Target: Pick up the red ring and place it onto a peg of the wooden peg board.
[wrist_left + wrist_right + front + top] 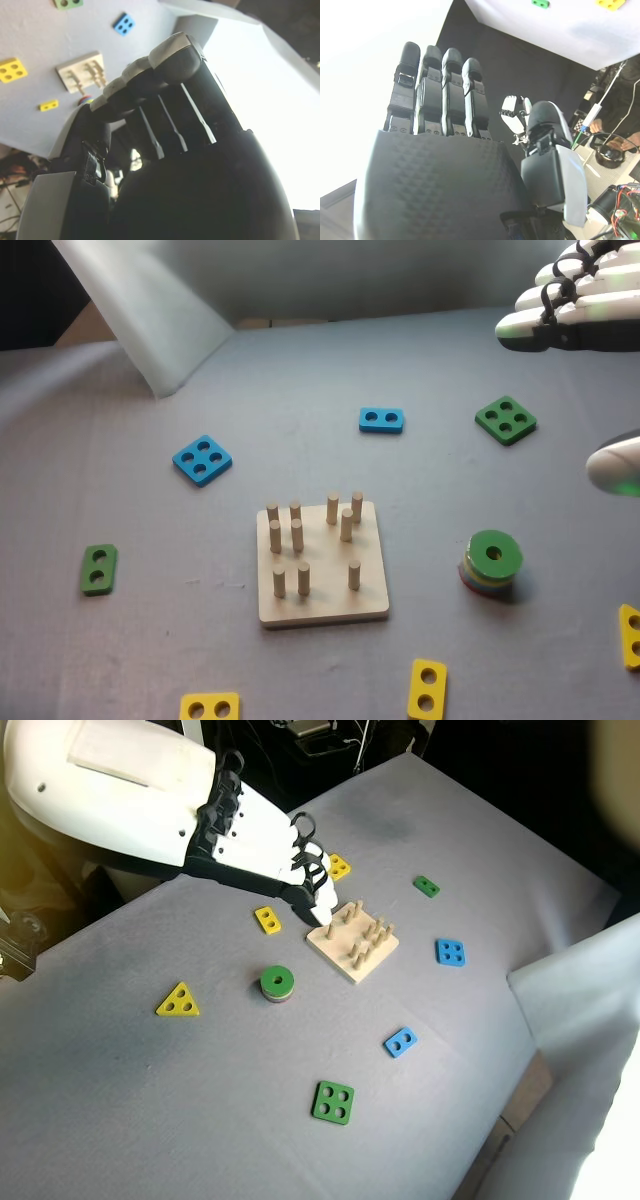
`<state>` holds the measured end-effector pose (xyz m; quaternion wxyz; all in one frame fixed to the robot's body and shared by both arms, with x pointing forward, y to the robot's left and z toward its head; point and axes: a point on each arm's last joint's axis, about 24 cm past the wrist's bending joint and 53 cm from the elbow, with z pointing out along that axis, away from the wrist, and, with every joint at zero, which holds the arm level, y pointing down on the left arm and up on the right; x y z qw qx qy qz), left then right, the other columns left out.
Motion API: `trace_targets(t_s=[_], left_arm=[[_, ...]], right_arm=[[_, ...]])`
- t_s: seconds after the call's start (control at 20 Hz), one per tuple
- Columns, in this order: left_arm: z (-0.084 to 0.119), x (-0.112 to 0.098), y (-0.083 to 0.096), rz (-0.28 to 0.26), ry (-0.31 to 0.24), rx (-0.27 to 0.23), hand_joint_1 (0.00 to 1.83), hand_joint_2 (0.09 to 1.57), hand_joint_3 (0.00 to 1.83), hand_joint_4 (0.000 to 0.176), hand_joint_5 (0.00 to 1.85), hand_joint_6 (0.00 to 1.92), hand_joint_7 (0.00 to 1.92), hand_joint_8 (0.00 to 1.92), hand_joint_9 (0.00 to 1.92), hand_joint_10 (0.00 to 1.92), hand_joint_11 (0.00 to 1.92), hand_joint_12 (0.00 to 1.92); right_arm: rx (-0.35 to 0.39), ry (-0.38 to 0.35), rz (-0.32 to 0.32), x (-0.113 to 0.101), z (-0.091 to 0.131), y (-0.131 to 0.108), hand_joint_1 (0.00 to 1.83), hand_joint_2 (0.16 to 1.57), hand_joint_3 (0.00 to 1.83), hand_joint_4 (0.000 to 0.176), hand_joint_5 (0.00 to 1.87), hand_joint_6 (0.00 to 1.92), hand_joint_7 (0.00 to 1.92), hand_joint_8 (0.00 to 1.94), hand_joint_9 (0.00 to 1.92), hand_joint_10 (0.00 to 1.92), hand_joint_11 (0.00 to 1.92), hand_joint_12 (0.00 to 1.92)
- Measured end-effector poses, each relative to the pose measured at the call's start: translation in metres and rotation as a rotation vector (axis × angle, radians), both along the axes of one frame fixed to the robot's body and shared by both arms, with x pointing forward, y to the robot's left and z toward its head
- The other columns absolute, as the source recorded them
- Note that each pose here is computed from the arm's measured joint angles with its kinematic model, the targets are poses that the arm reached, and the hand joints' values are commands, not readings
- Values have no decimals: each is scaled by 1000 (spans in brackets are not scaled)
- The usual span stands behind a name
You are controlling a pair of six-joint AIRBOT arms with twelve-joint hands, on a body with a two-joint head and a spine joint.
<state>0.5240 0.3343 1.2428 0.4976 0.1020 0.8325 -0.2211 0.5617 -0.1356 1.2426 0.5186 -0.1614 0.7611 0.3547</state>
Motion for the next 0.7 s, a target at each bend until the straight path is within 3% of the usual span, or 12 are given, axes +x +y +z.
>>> trace_targets(t_s=[0.35,0.4,0.5,0.7], left_arm=[[0,0,-1,-2,1,-1,462,1571,57,0,886,1921,997,1921,1010,1921,1103,1921],[0,0,-1,-2,1,-1,456,1571,65,0,887,1921,1000,1921,1014,1921,1112,1921],[0,0,-1,-2,1,-2,459,1571,67,0,883,1921,993,1921,1003,1921,1098,1921],[0,0,-1,-1,1,-1,474,1571,60,0,886,1921,998,1921,1008,1921,1096,1921]], right_arm=[[-40,0,26,3,-13,14,0,1060,0,0,100,3,54,1,23,0,0,150],[-46,4,30,4,-17,17,43,1011,0,7,120,6,38,0,4,0,0,88],[-54,2,37,10,-20,23,129,937,0,54,195,18,20,0,0,0,0,30],[-68,18,25,19,-31,27,350,862,0,99,468,23,60,0,0,0,0,0]])
